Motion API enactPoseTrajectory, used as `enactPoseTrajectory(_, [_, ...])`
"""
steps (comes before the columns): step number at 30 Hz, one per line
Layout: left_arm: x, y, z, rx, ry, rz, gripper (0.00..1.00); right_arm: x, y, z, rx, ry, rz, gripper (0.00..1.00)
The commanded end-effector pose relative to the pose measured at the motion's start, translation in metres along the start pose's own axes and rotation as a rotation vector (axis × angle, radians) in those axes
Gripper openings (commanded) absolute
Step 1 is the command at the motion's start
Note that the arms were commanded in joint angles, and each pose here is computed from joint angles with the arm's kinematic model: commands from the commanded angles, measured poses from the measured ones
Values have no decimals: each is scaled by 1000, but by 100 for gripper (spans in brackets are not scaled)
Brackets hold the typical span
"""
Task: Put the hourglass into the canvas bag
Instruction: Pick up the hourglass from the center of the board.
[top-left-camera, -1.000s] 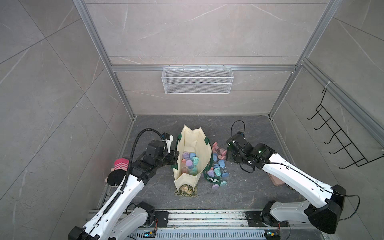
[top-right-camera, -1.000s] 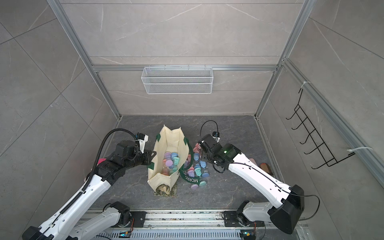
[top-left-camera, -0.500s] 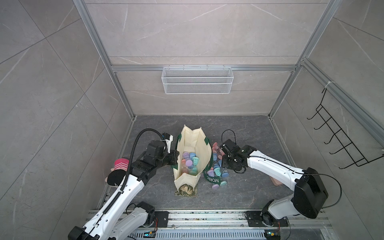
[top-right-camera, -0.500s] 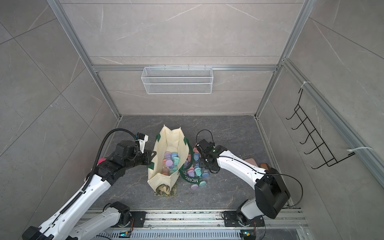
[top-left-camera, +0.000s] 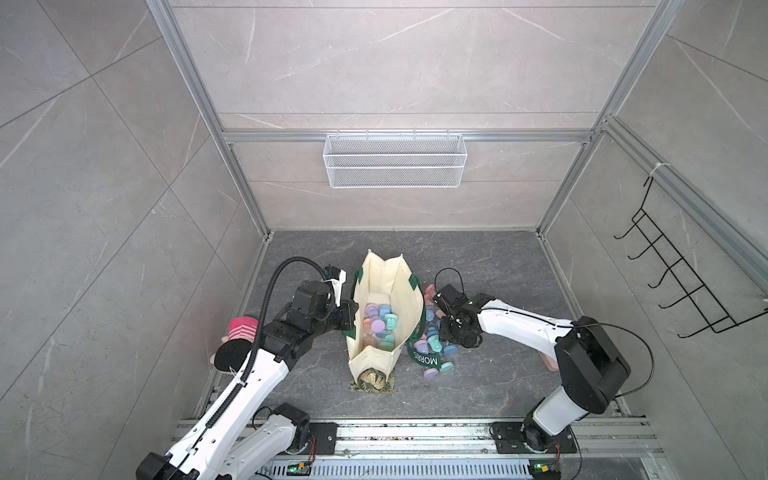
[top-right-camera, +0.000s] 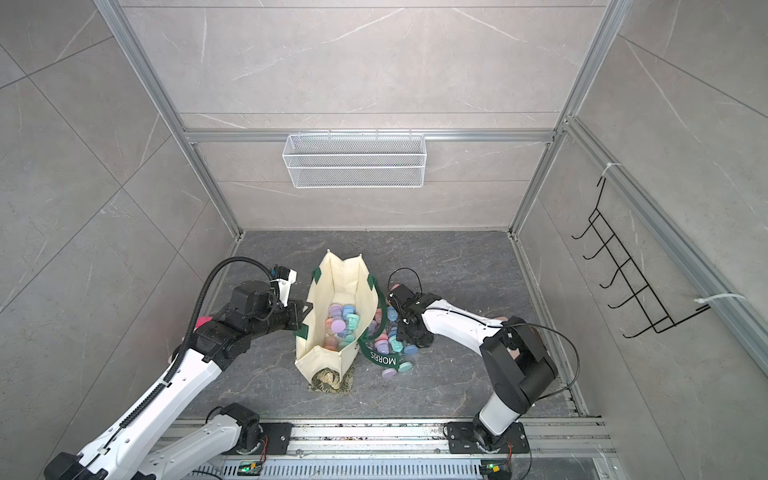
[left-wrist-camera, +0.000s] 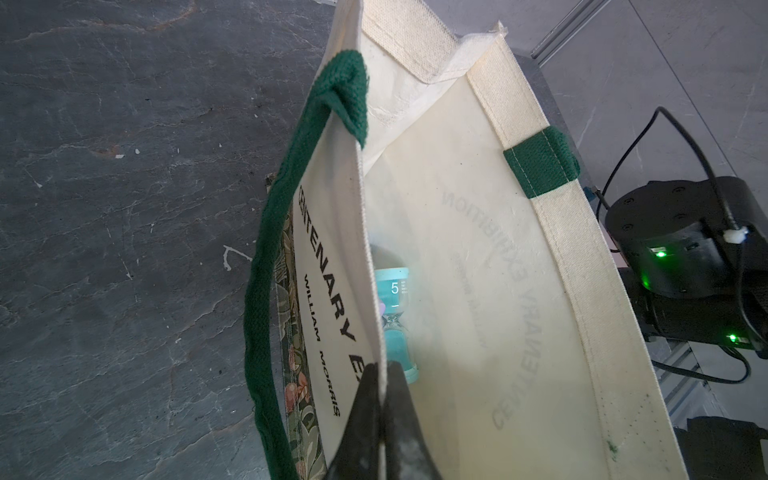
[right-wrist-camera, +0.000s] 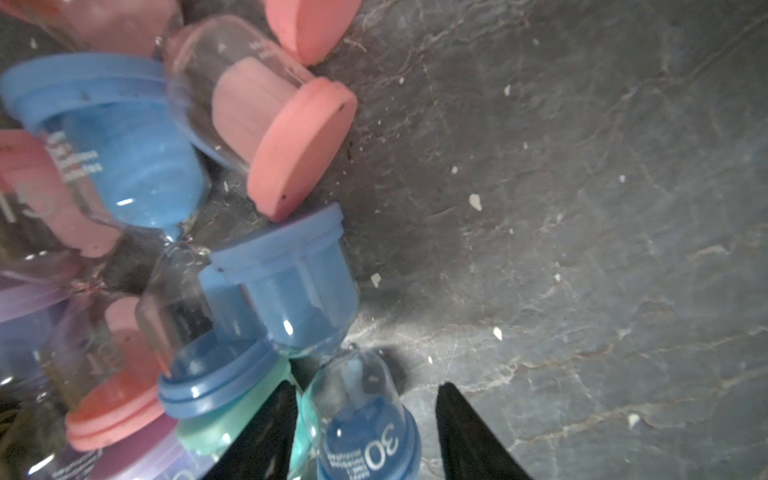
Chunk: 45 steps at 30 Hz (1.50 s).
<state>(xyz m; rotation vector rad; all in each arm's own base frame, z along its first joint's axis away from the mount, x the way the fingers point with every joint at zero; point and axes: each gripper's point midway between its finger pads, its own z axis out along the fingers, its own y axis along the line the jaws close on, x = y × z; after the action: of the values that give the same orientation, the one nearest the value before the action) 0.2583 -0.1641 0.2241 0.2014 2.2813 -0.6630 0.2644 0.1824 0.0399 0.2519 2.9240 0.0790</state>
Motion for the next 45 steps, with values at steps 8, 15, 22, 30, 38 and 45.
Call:
enactPoseTrajectory(8, [-8, -10, -6, 41, -40, 24, 0, 13, -14, 23, 47, 46, 22, 52])
enactPoseTrajectory(15, [-9, -9, -7, 39, -43, 24, 0, 20, -20, 33, 65, 71, 33, 49])
enactPoseTrajectory(22, [-9, -9, -7, 38, -45, 25, 0, 21, -21, 31, 60, 71, 27, 38])
enactPoseTrajectory(30, [-9, -9, -7, 38, -45, 24, 0, 20, -21, 21, 44, 59, 24, 14])
enactPoseTrajectory(38, [-8, -9, -7, 38, -43, 24, 0, 8, -15, -12, -28, -22, 39, 0])
enactPoseTrajectory(45, [-9, -9, -7, 38, -45, 25, 0, -14, -10, -73, -101, -142, 58, 0])
